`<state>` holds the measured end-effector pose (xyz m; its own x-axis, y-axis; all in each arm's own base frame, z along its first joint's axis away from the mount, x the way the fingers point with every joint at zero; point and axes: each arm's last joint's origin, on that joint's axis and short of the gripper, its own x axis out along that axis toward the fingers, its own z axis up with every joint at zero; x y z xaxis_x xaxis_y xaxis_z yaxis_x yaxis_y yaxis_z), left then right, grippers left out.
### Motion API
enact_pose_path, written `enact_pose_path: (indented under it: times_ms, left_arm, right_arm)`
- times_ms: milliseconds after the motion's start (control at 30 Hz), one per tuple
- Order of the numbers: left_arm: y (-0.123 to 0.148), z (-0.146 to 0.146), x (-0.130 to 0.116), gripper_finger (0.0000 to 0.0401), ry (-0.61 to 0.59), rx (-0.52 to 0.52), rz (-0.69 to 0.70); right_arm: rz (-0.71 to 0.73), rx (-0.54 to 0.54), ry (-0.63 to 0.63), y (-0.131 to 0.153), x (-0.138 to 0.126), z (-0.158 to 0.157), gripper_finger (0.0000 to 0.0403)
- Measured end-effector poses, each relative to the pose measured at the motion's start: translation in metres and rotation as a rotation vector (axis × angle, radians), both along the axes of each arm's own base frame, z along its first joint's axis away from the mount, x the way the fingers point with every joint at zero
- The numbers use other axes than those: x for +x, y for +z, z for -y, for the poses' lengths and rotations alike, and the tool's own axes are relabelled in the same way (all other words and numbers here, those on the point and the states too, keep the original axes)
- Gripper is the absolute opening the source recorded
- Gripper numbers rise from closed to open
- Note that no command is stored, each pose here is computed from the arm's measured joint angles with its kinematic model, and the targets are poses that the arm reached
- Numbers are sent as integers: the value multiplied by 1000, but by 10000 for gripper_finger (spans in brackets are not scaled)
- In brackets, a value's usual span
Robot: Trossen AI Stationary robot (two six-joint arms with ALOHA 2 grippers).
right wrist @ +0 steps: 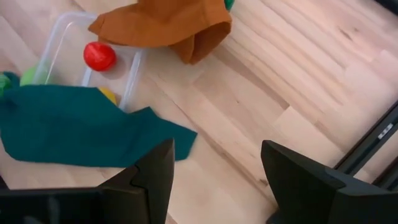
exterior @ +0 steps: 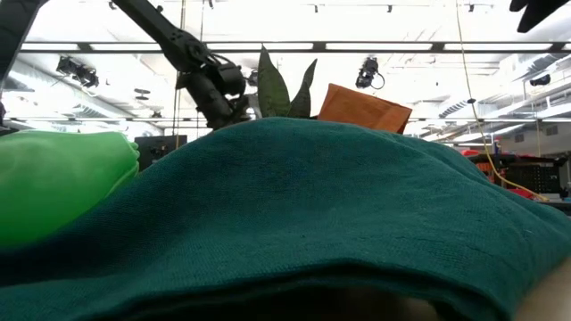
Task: Pick and placing Produce into tupperware
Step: Put the violet eggplant into the transparent bin
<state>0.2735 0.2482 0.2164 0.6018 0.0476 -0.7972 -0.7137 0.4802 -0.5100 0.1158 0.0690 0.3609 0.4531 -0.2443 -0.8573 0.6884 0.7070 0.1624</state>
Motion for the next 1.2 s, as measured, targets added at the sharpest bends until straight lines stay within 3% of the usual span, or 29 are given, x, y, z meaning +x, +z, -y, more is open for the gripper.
enact_pose_path:
  times_ms: [233,433,833,1200]
  left_arm:
    - [-23,-3,5,275,-32,-110,3]
    - [-37,-1,12,324,-89,-110,-23]
    - [-42,6,24,312,-76,-39,-63]
    - [-45,17,34,309,-136,-31,-64]
  right_arm:
    - [26,51,-98,0,0,0,202]
    - [45,85,-161,0,1,0,202]
    - [48,81,-243,-4,9,-4,202]
    - [-29,-87,-319,-8,33,32,202]
